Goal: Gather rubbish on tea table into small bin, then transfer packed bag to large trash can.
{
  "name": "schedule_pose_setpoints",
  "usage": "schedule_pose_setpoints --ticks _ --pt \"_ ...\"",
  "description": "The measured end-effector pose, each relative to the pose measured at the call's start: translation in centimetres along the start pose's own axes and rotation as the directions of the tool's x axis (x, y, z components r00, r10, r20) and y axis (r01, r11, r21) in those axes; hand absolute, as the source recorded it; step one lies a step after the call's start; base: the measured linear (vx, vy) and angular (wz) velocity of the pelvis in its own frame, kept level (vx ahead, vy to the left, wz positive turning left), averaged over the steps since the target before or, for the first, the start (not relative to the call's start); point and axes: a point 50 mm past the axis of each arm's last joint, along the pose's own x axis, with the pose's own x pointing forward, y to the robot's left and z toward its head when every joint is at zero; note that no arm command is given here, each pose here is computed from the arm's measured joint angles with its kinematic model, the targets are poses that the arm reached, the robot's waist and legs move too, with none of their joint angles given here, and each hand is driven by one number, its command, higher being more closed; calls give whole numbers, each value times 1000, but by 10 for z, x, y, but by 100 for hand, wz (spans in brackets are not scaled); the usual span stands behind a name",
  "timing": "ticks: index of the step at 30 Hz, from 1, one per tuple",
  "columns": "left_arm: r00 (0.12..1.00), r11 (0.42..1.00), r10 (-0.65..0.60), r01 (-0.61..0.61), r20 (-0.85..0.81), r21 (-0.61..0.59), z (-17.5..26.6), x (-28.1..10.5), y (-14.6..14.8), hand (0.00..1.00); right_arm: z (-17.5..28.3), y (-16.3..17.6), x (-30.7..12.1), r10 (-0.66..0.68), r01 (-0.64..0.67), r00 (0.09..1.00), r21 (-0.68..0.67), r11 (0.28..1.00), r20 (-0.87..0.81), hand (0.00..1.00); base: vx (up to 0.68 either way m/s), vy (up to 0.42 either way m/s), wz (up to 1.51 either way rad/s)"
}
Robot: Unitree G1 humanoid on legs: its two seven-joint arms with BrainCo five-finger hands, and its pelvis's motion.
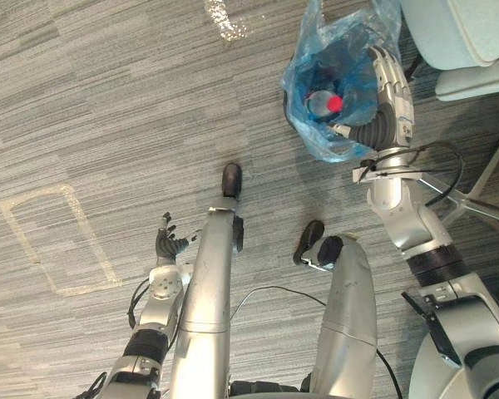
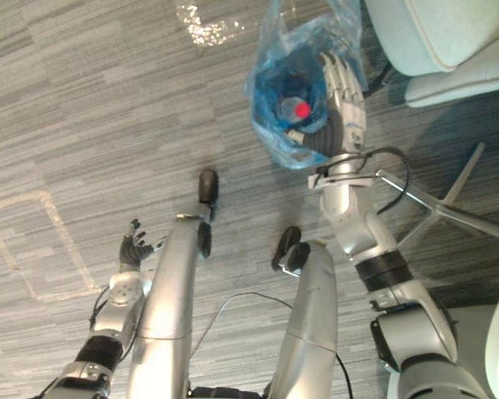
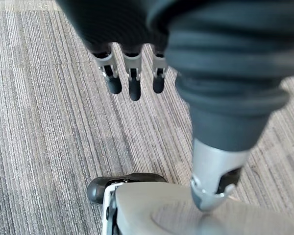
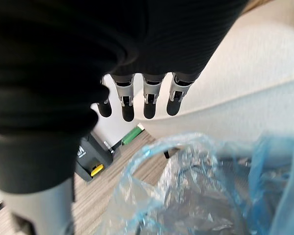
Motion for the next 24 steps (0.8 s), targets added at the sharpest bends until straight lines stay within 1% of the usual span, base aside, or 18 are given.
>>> schedule_pose_setpoints --ticks 8,11,13,14,16,21,24 --pt "1000 1000 -1 1 4 26 -1 -1 1 0 -8 8 -15 79 -80 997 -45 996 -14 0 -3 4 -2" --pt "1000 1000 -2 2 7 27 -1 -1 1 0 -13 11 -16 108 -109 994 -102 989 -12 0 -1 10 -3" --pt "1000 1000 -2 2 9 27 0 -1 1 0 -25 20 -17 165 -170 985 -169 971 -43 0 0 0 0" --pt "1000 1000 -2 2 10 26 0 -1 1 0 -26 21 -17 173 -179 984 -174 968 -51 0 0 0 0" --pt "1000 1000 -3 2 15 25 1 0 1 0 -35 30 -19 230 -244 969 -220 944 -88 0 0 0 0" --pt "1000 1000 -8 7 27 23 3 0 -1 0 -45 33 -9 268 -293 955 -288 912 -125 0 -6 7 7" --pt "1000 1000 -7 7 30 13 3 0 -1 0 -45 34 -2 282 -309 951 -304 901 -130 0 -22 9 3"
